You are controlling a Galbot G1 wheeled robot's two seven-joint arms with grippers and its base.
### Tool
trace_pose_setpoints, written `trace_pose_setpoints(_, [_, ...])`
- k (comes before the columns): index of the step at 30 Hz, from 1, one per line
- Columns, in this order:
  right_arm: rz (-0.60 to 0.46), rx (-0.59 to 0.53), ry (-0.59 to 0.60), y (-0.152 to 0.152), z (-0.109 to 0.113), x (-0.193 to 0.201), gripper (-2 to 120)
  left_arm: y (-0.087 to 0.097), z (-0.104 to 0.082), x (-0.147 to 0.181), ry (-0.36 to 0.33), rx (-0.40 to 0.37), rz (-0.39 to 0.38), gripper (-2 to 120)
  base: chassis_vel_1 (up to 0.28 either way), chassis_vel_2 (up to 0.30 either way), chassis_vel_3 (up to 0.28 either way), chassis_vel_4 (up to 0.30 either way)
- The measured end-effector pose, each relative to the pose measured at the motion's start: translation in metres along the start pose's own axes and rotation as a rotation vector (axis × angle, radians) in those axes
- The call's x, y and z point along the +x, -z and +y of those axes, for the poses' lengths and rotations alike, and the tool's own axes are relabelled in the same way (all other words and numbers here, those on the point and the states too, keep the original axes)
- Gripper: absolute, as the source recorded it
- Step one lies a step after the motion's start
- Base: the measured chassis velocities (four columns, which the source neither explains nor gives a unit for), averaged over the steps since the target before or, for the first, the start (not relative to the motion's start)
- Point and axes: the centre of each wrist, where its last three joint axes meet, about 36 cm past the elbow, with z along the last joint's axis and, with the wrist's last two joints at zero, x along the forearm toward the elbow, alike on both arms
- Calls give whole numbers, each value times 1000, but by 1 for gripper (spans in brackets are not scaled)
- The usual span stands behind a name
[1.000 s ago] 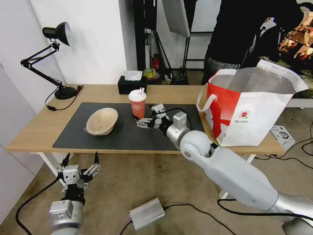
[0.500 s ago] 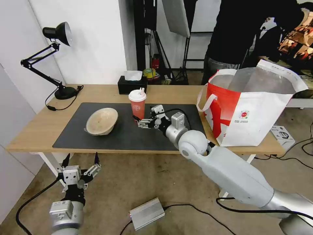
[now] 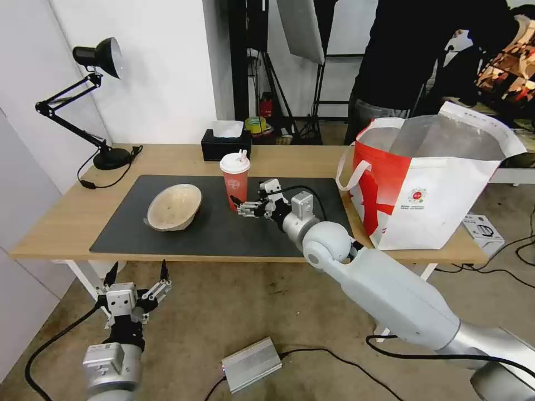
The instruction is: Pick up the trash from the table and place it into the takeout bag.
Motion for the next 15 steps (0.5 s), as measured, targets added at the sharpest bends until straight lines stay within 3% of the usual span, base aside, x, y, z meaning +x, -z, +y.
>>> trace_pose_setpoints(15, [22, -26, -45, -10, -16, -14, 100, 0, 3, -1, 2, -7, -5, 100, 0, 0, 0, 0])
